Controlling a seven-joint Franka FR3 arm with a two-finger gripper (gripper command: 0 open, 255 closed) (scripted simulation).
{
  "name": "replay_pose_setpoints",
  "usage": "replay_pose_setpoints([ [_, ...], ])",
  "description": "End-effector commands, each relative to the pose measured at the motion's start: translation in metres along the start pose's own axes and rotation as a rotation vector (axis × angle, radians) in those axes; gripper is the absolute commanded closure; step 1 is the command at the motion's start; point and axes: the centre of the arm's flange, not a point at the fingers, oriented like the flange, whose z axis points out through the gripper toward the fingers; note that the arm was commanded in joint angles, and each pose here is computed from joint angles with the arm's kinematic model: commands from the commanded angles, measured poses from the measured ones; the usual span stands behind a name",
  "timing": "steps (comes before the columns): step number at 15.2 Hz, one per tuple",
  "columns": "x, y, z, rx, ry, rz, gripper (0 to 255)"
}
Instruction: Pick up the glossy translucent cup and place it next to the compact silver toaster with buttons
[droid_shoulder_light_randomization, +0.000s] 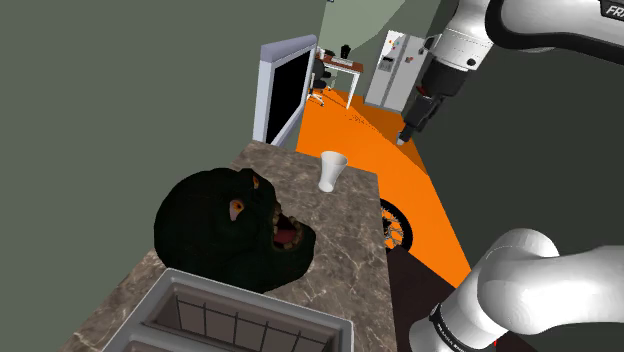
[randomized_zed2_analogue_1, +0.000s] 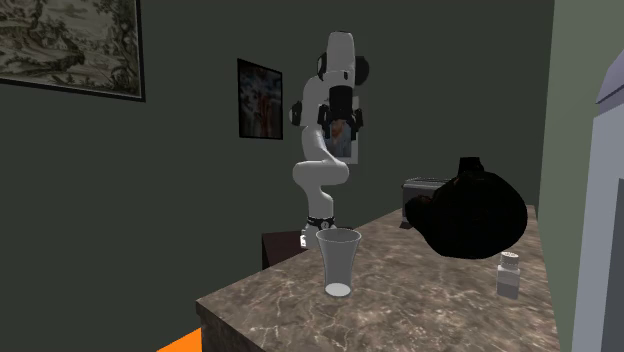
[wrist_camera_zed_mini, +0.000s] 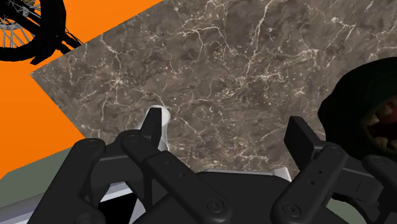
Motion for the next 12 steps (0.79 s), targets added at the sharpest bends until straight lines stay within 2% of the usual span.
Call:
replay_pose_setpoints([
  [1,0.0,0.0,0.0,0.0,0.0,0.0,0],
  [12,0.099,0.009,0.108,-0.096,-0.032,-0.02,0],
])
